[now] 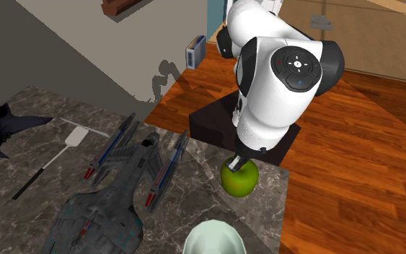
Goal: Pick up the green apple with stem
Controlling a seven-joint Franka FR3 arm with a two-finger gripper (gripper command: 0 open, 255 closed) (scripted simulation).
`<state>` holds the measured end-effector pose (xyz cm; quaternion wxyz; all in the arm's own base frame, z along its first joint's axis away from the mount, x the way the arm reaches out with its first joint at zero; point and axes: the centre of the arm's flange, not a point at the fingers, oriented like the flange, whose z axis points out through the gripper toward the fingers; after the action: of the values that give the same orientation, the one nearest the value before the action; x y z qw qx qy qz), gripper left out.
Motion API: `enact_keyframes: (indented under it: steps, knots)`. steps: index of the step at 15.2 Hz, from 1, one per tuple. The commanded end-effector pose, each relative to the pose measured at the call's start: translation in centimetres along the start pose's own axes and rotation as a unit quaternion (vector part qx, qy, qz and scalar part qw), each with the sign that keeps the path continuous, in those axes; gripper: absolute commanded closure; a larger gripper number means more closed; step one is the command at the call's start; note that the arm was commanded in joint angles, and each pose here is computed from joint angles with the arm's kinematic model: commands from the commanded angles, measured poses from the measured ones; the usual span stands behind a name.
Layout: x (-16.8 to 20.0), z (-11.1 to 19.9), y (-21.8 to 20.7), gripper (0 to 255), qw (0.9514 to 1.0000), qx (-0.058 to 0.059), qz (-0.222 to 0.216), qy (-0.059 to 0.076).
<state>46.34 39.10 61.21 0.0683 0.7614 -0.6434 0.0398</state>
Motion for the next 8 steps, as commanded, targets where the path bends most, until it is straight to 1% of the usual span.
enact_keyframes:
  steps: [1, 3, 8]
  knots:
    - [0.0, 0.0, 0.0, 255, 1.0000, 0.000, 0.000, 0.000]
    - [0.0, 0.0, 0.1, 255, 1.0000, 0.000, 0.000, 0.000]
    - [0.4, -2.6, 0.2, 255, 1.0000, 0.000, 0.000, 0.000]
